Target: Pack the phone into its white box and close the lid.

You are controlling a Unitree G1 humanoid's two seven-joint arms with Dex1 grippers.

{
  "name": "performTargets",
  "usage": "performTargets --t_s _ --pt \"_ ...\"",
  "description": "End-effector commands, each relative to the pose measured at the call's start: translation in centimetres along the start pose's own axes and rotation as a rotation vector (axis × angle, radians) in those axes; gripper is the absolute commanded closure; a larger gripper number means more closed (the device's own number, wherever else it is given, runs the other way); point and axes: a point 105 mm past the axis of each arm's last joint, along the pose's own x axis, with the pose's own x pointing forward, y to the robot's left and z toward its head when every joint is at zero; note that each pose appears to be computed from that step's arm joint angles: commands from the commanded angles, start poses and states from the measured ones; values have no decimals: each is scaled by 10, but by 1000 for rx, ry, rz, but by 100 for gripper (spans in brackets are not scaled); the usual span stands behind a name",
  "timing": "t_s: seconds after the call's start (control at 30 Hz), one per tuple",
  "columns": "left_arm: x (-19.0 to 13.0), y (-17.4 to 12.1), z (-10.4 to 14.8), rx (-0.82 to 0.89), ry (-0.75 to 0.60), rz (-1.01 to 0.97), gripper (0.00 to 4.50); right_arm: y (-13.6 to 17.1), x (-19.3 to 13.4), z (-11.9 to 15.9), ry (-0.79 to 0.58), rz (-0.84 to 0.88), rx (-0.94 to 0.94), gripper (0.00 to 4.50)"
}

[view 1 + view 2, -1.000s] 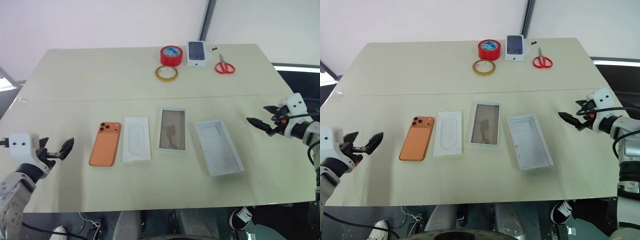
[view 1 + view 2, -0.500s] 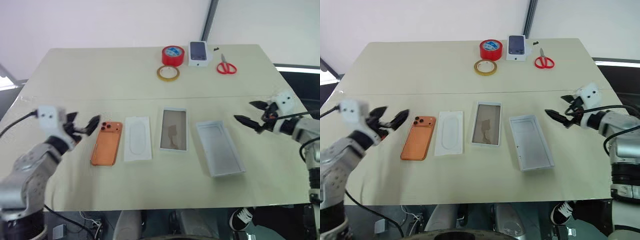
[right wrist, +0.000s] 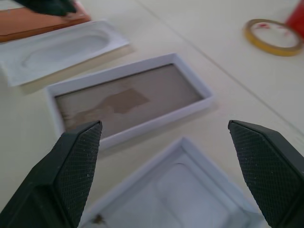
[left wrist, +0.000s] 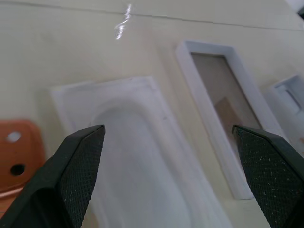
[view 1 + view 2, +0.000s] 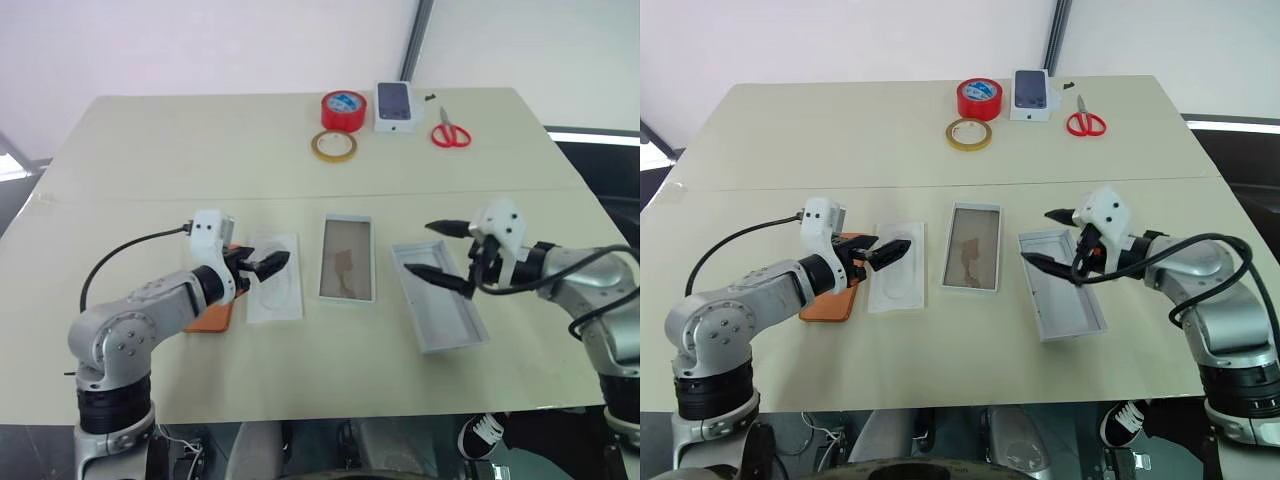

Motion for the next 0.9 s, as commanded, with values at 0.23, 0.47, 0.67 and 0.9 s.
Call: performTargets --t_s 0.23,0.47,0.67,0.9 --pt "-5 2 -15 -71 126 93 0 36 4 9 19 221 -52 5" --pt "-1 5 -20 -81 160 133 0 51 14 13 1 291 -86 5" --pt "-4 -8 -1 -88 69 52 0 53 16 9 8 299 -87 5" --pt "-14 -1 13 -101 -4 72 0 53 19 8 7 309 -89 5"
